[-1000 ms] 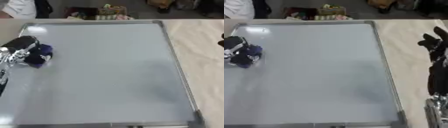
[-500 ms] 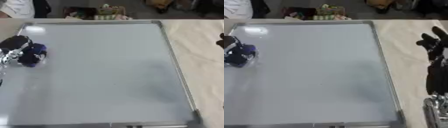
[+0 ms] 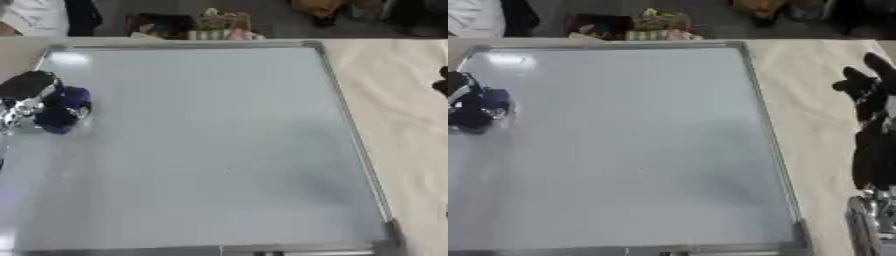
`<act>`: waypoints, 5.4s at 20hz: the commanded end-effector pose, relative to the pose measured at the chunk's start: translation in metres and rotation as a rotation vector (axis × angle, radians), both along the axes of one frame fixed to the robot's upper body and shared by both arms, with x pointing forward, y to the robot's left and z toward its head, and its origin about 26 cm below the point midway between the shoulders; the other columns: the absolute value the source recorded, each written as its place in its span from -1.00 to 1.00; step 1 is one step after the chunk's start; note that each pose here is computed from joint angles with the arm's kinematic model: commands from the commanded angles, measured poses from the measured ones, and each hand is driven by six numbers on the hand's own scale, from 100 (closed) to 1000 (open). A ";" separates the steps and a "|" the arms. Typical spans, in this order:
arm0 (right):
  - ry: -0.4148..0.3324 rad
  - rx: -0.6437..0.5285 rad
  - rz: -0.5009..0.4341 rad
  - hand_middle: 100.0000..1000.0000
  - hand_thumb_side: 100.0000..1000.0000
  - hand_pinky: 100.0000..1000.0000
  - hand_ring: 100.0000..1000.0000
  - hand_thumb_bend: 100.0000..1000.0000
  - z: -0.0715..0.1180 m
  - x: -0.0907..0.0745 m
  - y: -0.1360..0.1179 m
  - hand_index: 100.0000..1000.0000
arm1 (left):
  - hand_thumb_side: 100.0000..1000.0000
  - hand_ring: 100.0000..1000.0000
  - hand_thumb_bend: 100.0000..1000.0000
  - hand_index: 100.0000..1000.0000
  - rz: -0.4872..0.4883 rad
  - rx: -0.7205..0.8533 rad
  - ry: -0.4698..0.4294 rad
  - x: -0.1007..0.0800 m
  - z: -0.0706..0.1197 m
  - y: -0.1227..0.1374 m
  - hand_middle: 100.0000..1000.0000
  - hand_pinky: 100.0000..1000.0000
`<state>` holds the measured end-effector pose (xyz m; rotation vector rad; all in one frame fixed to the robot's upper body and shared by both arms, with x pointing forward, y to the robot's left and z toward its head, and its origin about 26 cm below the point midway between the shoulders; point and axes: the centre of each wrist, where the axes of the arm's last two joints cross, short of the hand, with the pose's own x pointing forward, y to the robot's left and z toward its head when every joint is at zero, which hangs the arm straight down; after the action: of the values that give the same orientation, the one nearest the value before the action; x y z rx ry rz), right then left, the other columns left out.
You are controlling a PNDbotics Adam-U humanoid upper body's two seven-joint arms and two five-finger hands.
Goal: Wipe the whiteboard clean with a brush.
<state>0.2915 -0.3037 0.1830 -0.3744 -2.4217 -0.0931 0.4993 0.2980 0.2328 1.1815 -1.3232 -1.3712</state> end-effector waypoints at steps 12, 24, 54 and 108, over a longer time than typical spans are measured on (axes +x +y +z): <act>-0.021 0.000 -0.004 0.00 1.00 0.79 0.72 -0.91 0.006 -0.001 0.000 0.76 | 0.24 -0.24 -1.00 -0.32 -0.193 0.019 0.059 0.000 0.008 -0.051 -0.70 -0.48; -0.025 0.005 0.006 0.00 1.00 0.78 0.72 -0.93 0.007 0.000 0.002 0.76 | 0.32 -0.25 -1.00 -0.32 -0.336 0.033 0.112 -0.001 0.009 -0.099 -0.71 -0.50; -0.026 0.007 -0.009 -0.01 1.00 0.78 0.71 -0.91 0.006 -0.001 -0.001 0.76 | 0.24 -0.25 -1.00 -0.32 -0.058 -0.043 0.078 0.000 0.002 -0.010 -0.71 -0.50; -0.028 0.018 0.007 0.00 1.00 0.78 0.70 -0.96 0.007 0.000 0.002 0.75 | 0.10 -0.26 -1.00 -0.34 -0.625 0.208 0.003 -0.035 0.007 -0.122 -0.72 -0.50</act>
<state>0.2926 -0.3014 0.1844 -0.3614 -2.4300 -0.1214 0.4687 0.1789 0.2263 0.8959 -1.6214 -1.9578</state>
